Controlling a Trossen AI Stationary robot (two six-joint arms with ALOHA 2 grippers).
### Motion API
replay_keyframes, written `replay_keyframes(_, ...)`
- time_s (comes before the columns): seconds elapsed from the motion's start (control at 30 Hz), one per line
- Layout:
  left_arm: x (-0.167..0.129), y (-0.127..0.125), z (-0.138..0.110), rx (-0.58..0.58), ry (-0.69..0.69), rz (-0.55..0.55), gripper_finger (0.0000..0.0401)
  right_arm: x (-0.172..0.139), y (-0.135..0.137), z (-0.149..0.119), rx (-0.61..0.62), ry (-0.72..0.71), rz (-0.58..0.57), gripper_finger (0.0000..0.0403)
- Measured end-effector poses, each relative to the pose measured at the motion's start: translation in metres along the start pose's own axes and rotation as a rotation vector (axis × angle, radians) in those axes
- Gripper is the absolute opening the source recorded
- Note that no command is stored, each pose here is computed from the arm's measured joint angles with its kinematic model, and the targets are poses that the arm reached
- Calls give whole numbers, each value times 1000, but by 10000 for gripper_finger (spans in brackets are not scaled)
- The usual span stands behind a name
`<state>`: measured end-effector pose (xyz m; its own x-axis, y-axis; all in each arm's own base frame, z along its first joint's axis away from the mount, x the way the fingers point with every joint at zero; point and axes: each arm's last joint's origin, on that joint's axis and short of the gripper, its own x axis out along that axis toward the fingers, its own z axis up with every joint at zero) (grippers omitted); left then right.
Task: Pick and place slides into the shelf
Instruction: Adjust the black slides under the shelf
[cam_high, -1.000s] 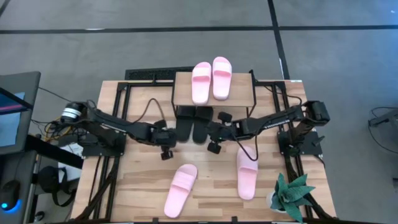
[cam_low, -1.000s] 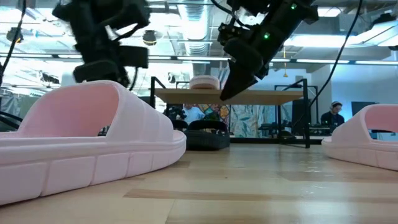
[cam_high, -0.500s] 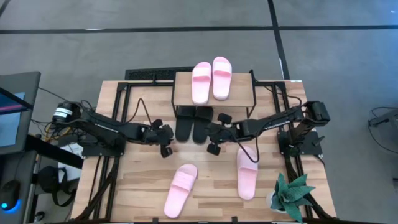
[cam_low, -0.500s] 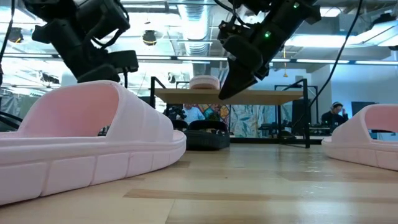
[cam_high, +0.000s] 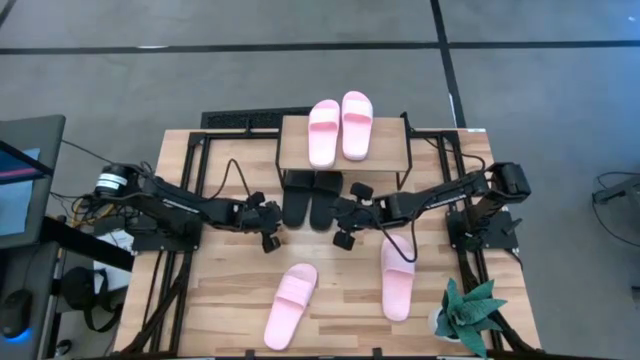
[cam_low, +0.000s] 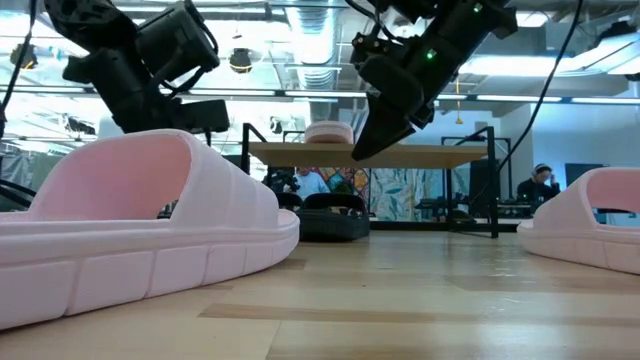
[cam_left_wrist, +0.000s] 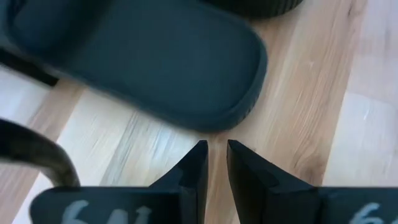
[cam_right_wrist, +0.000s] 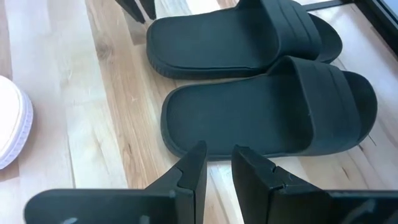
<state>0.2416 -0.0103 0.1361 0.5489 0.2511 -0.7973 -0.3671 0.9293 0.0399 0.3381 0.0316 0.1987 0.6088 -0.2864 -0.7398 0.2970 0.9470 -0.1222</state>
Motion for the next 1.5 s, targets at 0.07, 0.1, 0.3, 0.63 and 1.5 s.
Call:
replay_keyframes(0.07, 1, 0, -1, 13, 5, 5, 48, 0, 0, 0, -1, 2, 0, 65)
replay_keyframes(0.1, 2, 0, 0, 14, 0, 5, 48, 0, 0, 0, -1, 3, 0, 65)
replay_keyframes(0.3, 4, 0, 0, 15, -6, 14, 48, -1, 2, -1, -6, 5, 2, 65)
replay_keyframes(0.63, 5, 4, 7, -7, -57, 12, 48, -1, 2, -1, 1, 4, 3, 65)
replay_keyframes(1.5, 6, 5, 10, 2, -66, -23, 48, 21, 10, -25, 44, 173, -37, 65)
